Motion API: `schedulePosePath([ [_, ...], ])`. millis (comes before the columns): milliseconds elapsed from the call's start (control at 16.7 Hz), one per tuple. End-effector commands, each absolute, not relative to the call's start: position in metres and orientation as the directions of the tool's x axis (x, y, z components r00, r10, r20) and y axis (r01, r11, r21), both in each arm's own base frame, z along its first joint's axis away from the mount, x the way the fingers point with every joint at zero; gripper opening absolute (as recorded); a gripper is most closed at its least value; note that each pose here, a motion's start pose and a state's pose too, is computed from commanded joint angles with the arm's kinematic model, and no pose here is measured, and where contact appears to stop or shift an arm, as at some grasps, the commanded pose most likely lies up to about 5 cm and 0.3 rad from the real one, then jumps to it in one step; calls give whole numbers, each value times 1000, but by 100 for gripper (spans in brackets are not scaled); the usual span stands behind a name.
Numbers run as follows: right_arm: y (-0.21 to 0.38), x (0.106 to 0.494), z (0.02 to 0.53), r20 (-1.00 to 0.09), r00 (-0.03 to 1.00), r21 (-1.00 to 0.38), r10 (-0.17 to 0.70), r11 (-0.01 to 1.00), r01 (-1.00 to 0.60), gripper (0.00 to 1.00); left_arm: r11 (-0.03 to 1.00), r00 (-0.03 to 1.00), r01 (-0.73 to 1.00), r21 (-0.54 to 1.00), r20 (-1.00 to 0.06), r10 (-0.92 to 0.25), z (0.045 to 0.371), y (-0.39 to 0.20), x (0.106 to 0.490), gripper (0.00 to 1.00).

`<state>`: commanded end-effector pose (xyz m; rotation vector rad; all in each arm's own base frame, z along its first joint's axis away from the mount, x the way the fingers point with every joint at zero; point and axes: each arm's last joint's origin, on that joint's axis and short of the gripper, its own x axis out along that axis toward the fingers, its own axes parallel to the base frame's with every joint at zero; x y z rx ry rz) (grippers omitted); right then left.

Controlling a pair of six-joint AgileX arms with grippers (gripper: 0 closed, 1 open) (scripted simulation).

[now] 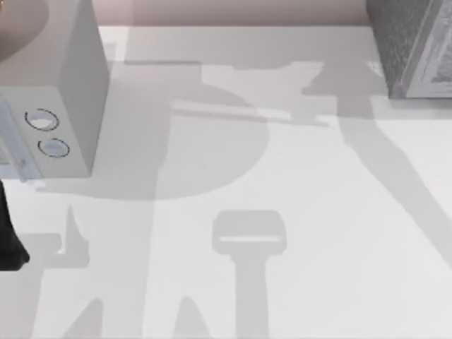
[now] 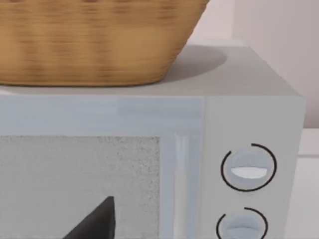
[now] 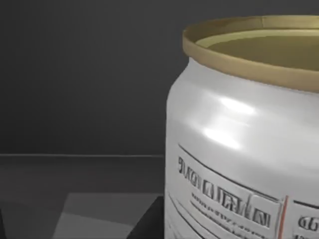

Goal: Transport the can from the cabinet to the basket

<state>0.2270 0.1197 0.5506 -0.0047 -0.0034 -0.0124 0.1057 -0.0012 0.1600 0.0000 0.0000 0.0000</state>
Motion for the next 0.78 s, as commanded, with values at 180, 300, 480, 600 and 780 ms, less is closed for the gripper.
schedulePosePath([
  [180,109,171,565,8,1000,1,-9,1000,9,0,1000,1000,0,0,0,0,160,-1,106,100],
  [300,105,159,567,9,1000,2,-9,1000,9,0,1000,1000,0,0,0,0,160,-1,106,100],
  [480,106,161,565,3,1000,-1,-11,1000,11,0,1000,1000,0,0,0,0,160,-1,106,100],
  [600,105,160,565,6,1000,1,-10,1000,10,0,1000,1000,0,0,0,0,160,-1,106,100],
  [780,93,152,558,22,1000,14,-3,1000,3,0,1000,1000,0,0,0,0,160,-1,106,100],
])
